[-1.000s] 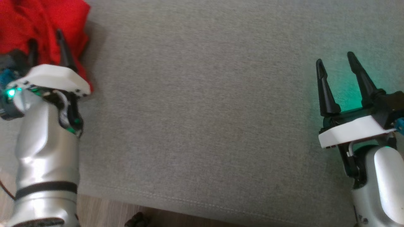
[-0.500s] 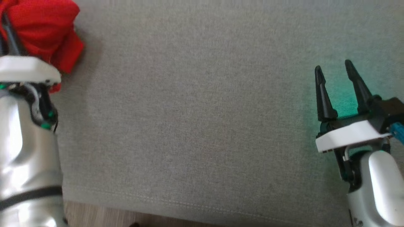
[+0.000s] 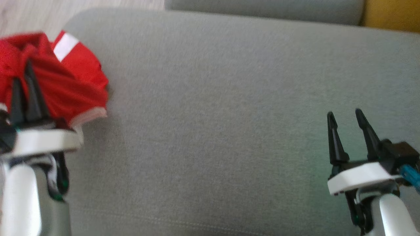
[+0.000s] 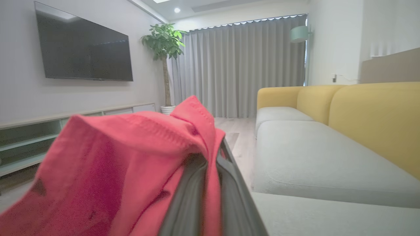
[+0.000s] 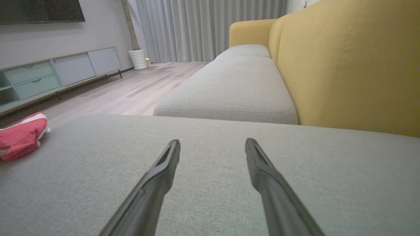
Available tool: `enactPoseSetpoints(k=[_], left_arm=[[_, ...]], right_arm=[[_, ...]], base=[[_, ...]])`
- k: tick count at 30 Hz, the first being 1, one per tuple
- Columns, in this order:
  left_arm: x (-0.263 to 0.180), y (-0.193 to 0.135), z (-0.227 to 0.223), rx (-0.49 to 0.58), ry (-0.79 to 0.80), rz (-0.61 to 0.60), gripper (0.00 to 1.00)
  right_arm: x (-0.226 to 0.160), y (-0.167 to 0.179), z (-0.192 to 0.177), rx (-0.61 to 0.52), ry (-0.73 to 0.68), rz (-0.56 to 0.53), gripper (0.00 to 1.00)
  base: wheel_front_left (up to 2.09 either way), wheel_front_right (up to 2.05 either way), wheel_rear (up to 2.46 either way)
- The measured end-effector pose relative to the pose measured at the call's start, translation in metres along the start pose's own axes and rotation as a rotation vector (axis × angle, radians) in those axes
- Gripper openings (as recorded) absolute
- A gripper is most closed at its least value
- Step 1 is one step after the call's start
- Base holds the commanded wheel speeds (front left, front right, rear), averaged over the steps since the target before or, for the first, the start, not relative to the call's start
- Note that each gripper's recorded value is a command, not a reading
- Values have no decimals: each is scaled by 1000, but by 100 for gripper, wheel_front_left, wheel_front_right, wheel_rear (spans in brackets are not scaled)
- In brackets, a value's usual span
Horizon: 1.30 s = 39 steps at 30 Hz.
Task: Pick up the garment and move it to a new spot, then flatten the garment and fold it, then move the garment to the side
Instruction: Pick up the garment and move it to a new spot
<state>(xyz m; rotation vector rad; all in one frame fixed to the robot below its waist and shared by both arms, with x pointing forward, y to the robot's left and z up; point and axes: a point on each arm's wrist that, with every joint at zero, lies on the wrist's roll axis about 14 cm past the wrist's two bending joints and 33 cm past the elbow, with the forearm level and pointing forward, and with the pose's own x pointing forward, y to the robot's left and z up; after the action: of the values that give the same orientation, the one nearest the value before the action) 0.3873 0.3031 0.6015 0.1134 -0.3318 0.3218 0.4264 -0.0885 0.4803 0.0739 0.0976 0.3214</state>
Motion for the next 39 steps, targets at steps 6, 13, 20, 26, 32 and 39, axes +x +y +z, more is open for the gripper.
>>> enactPoseSetpoints(k=[6,13,20,26,32,39], left_arm=[[-26,-44,27,-58,-31,-132,0],[-38,-133,24,-172,17,-375,0],[-57,-252,-12,-262,152,-719,0],[-84,-353,-27,-294,196,-1027,0],[-143,-425,-78,-258,379,-1301,0],[-183,-441,-104,-260,505,-1415,100]], right_arm=[[-29,-16,17,8,-39,-67,100],[-49,-40,26,34,-66,-151,100],[-58,-65,33,47,-97,-226,100],[-77,-99,26,76,-105,-345,100],[-105,-130,1,106,-62,-474,100],[-115,-141,-16,113,-16,-525,100]], base=[[0,0,0],[0,0,0],[0,0,0],[0,0,0],[0,0,0],[0,0,0]])
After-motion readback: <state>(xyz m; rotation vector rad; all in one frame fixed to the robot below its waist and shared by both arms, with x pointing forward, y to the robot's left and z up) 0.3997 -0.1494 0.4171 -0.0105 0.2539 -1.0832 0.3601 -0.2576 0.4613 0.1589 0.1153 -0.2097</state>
